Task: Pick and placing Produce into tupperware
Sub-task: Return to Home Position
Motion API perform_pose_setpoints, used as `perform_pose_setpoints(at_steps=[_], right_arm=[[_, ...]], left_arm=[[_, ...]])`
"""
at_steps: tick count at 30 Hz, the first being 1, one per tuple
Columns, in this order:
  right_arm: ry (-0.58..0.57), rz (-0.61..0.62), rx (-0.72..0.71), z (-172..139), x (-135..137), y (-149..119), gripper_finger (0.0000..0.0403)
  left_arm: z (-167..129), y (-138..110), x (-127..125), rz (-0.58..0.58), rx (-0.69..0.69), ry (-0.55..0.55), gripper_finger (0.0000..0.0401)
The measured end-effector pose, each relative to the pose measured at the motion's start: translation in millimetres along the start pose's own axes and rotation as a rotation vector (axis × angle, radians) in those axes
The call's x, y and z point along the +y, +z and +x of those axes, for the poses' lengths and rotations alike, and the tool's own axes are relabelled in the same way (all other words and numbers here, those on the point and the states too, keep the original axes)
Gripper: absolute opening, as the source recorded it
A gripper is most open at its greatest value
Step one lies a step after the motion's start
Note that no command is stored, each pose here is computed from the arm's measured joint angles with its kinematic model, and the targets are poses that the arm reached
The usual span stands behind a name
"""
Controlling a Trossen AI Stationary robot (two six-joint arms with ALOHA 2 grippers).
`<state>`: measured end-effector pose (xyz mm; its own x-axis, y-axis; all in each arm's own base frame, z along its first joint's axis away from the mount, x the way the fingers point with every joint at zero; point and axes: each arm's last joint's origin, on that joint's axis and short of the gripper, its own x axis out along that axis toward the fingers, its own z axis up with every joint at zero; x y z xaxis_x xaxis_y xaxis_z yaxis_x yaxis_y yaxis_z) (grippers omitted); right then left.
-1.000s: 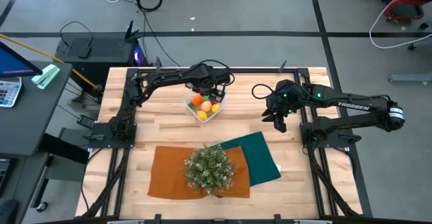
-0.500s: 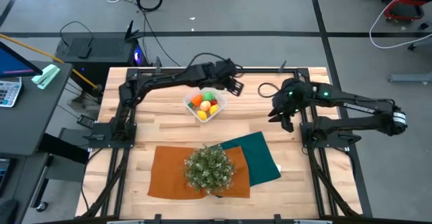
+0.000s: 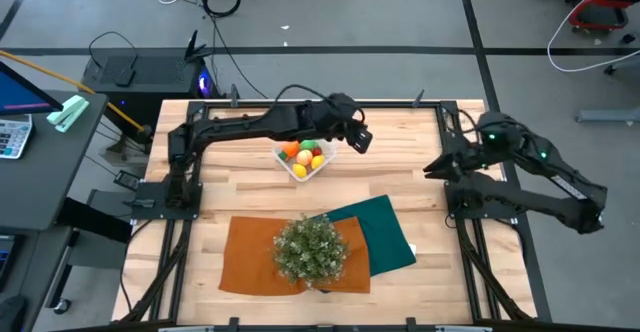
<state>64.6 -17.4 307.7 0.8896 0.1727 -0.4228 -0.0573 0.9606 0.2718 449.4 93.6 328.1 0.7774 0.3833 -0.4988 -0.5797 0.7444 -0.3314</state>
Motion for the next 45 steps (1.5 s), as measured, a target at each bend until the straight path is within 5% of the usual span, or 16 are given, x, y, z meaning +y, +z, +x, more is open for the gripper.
perform_pose_setpoints(at_steps=[8,14,21,34,45], right_arm=[[-0.009,0.036,-0.257,-5,3,-12,0.0005],[-0.127,0.066,-0.283,7,-10,-32,0.0003],[-0.184,0.102,-0.442,9,-15,-24,0.0001],[0.007,0.257,-0.723,47,-41,-45,0.0000],[-0.015,0.292,-0.766,57,-50,-60,0.0000]], left_arm=[[-31,30,-3,0.003,-0.132,-0.101,0.0043],[-37,30,-11,0.015,-0.114,-0.191,0.0040],[-41,24,-24,0.025,-0.107,-0.249,0.0035],[-45,16,-37,0.060,-0.094,-0.285,0.0033],[-43,19,-31,0.074,-0.055,-0.335,0.0028]])
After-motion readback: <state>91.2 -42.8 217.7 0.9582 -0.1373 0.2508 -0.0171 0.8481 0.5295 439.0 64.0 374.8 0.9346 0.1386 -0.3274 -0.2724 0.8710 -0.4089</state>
